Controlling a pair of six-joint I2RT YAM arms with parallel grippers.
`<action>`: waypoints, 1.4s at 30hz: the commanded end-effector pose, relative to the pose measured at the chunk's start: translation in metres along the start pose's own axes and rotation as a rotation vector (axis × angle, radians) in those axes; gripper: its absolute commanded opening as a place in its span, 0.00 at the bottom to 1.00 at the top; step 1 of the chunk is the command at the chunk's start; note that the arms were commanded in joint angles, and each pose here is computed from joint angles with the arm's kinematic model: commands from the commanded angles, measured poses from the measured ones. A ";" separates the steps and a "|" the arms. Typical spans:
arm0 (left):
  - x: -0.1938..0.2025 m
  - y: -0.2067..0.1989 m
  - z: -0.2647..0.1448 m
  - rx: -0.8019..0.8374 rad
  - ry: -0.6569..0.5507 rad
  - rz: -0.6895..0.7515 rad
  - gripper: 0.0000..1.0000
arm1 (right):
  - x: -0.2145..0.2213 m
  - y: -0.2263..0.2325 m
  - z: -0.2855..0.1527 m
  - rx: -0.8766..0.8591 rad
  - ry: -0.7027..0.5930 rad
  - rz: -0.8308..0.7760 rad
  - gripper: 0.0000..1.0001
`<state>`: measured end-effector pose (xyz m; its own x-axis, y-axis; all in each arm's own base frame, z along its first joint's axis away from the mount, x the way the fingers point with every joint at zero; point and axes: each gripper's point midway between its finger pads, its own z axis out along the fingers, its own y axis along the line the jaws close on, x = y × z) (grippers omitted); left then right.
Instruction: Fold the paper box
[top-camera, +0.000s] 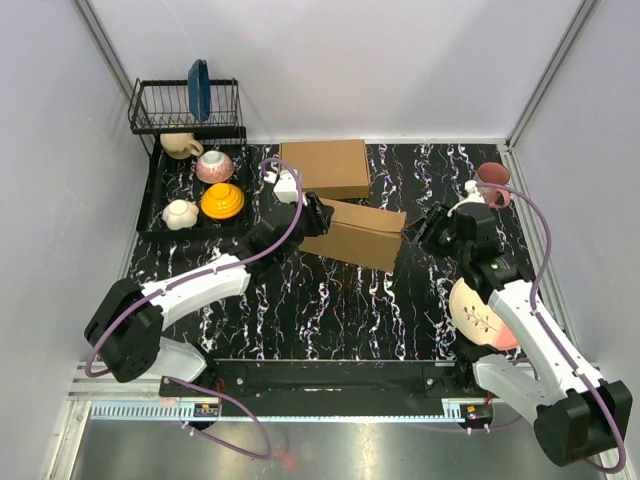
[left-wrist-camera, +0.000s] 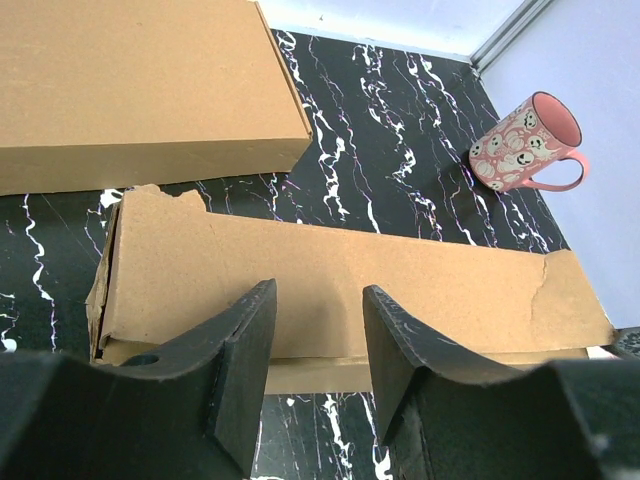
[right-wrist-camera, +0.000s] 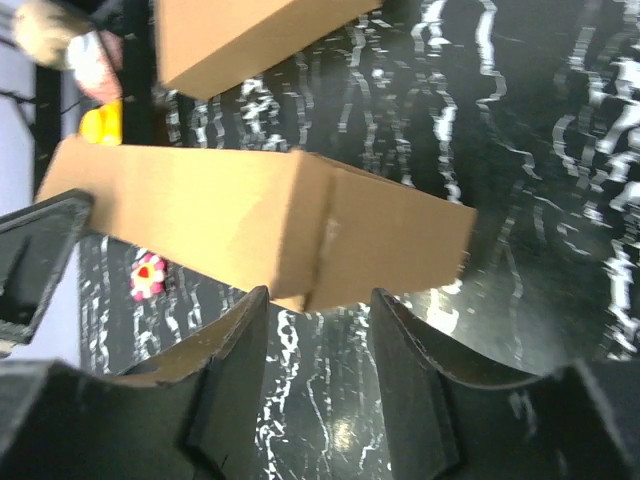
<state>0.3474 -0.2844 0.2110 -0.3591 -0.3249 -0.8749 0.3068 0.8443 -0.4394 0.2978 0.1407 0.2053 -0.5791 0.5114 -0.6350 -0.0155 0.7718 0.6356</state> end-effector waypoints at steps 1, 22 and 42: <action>0.017 0.020 -0.001 -0.071 0.046 0.031 0.47 | -0.017 -0.015 -0.028 0.167 -0.004 -0.038 0.53; 0.019 0.021 -0.003 -0.069 0.052 0.036 0.47 | 0.009 0.020 0.028 -0.161 0.095 0.120 0.00; 0.021 0.028 -0.005 -0.093 0.060 0.043 0.47 | -0.074 0.086 -0.024 -0.315 -0.135 0.060 0.01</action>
<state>0.3468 -0.2824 0.2088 -0.3590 -0.3219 -0.8761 0.3024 0.8479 -0.4354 0.3105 0.1604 0.2642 -0.5549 0.6091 -0.5667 -0.1450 0.5999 0.7868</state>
